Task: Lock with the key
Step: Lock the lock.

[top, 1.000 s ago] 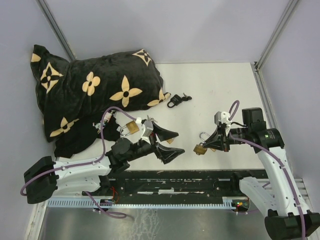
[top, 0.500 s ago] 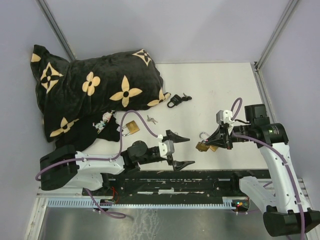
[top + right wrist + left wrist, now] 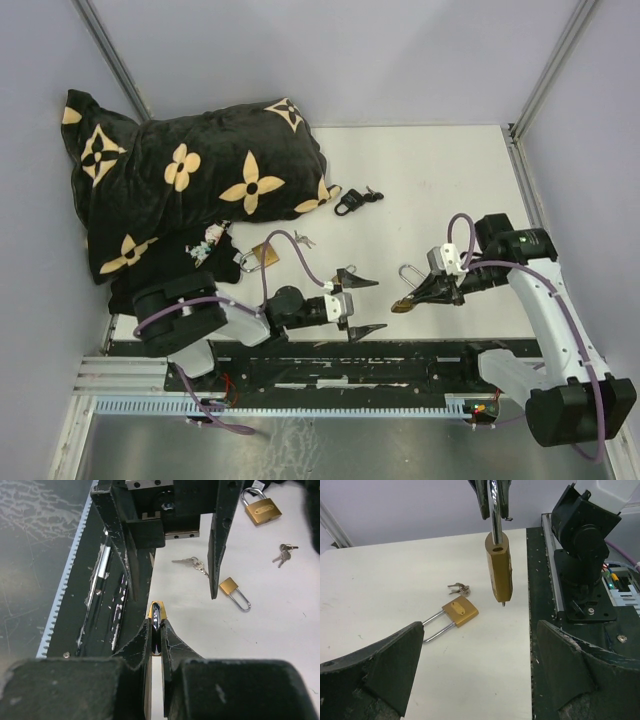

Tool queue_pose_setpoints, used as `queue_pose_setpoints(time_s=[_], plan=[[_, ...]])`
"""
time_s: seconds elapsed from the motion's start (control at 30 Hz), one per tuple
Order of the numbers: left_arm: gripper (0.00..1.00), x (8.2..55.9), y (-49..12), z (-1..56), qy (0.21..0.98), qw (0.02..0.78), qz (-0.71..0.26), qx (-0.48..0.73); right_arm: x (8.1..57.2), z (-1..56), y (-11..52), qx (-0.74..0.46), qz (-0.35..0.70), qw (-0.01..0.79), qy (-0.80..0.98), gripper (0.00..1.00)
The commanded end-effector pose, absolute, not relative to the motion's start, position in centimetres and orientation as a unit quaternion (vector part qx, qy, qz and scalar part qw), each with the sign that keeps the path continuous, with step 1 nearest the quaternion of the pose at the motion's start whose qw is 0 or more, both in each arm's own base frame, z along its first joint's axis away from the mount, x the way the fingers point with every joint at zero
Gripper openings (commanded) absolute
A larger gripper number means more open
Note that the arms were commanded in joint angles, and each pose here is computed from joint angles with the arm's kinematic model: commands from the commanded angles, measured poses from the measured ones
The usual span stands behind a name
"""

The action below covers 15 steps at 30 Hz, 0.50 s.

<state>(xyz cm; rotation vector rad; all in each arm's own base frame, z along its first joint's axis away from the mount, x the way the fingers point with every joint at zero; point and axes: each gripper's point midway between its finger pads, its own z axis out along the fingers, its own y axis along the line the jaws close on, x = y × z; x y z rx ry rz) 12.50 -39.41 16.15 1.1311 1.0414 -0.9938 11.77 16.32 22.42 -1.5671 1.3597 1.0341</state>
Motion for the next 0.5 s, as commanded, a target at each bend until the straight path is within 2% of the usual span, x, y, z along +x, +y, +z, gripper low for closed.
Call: queue_pose_setpoints(time_s=[0.0, 0.27, 0.47], plan=[[0.99, 12.2, -39.6, 20.2, 0.377, 0.665, -0.475, 0.437, 11.6, 21.4, 16.4, -0.659, 0.395, 0.416, 0.487, 0.01], [1.00, 11.4, -40.7, 17.6, 0.362, 0.648, -0.476, 0.471, 14.5, 18.4, 15.9, -0.653, 0.356, 0.419, 0.521, 0.02], [0.97, 13.2, -41.2, 16.3, 0.392, 0.661, -0.448, 0.457, 15.4, 18.0, 16.5, -0.648, 0.363, 0.428, 0.515, 0.02]])
